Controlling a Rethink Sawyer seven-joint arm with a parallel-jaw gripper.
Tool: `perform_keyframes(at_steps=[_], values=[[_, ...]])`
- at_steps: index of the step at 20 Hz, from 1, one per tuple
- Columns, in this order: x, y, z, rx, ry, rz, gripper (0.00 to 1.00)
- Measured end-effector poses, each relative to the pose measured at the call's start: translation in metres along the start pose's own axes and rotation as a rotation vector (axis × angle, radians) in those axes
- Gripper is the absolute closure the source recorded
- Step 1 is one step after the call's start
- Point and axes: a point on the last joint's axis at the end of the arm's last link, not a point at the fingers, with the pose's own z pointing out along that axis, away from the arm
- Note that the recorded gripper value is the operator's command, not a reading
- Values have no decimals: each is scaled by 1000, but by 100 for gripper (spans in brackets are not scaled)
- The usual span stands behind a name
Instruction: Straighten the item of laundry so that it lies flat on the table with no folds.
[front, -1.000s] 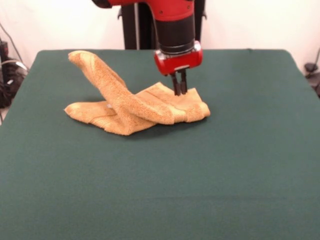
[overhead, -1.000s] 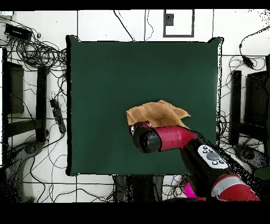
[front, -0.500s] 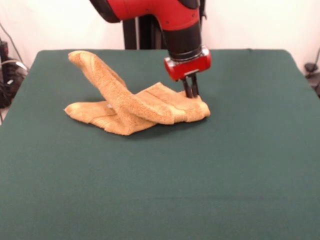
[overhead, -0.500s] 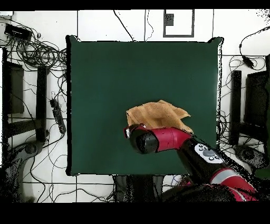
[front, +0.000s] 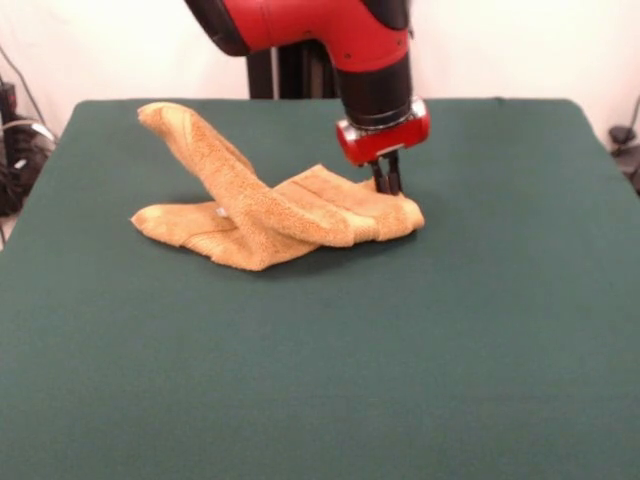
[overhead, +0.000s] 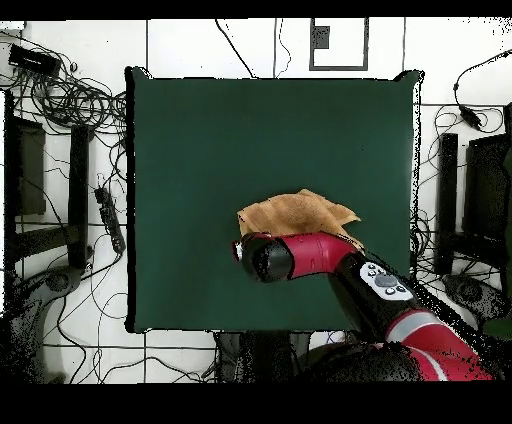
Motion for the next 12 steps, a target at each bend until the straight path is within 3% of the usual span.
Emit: perform_keyframes(at_steps=[7,12], values=[[-16,7,2,48,122,-48,100],[-25,7,3,53,193,-40,100]])
